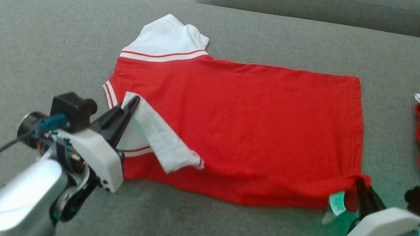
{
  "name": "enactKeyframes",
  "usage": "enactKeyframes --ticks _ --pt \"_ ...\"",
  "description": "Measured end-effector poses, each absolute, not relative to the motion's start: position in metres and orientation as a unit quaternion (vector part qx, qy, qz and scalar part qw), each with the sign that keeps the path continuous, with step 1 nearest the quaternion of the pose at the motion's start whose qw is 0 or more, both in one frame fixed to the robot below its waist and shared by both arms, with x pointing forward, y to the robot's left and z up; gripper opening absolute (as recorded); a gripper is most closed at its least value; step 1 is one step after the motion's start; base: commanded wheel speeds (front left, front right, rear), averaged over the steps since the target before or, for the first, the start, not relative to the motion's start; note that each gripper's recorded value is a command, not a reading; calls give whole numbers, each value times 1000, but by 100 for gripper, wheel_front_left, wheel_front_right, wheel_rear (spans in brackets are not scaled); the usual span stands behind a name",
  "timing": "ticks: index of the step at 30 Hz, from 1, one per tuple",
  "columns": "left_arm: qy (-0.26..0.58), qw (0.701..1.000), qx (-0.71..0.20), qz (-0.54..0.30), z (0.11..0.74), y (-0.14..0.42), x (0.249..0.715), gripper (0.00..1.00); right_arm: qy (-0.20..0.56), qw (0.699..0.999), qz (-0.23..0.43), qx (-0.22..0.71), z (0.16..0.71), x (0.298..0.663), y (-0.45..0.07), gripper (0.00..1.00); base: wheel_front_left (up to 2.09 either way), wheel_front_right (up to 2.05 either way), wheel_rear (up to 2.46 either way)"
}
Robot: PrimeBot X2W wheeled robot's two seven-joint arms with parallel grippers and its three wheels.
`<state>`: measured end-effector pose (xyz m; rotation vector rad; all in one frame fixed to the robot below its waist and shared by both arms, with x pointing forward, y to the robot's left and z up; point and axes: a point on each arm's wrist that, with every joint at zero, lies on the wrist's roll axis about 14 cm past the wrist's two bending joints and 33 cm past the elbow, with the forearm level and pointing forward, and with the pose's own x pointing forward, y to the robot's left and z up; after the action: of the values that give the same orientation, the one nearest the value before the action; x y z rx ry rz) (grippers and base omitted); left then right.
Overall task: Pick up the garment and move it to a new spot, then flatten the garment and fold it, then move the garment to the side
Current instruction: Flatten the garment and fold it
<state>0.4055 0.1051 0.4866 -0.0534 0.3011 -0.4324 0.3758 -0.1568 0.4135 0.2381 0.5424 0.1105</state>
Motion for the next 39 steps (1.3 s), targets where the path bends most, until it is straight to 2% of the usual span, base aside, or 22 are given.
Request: enactKeyframes --ticks 10,11,12,13,14,15,16,28,34,39 --pt "157 966 -20 -206 472 108 431 0 265 956 51 117 411 398 -157 0 0 0 0" --pt "152 967 -21 -205 472 108 433 0 261 957 51 116 411 401 -157 8 0 0 0" --pt "146 968 -23 -203 473 107 436 1 257 958 51 116 412 403 -156 39 0 0 0" --pt "139 969 -25 -202 475 106 438 1 251 960 51 116 414 407 -156 39 0 0 0" --pt "130 970 -26 -202 477 105 440 29 244 961 51 117 416 409 -156 100 0 0 0" --pt "121 971 -26 -204 480 105 442 60 239 963 51 117 418 412 -156 100 0 0 0" --pt "112 972 -28 -202 482 105 444 100 234 964 51 116 420 414 -156 100 0 0 0" --pt "30 981 -76 -174 517 114 439 100 167 979 58 104 451 412 -155 100 0 0 0" --pt "102 979 -113 -133 471 124 388 100 181 978 50 90 440 381 -162 100 0 0 0" --pt "179 968 -158 -77 430 136 351 100 182 978 50 89 440 376 -163 100 0 0 0"
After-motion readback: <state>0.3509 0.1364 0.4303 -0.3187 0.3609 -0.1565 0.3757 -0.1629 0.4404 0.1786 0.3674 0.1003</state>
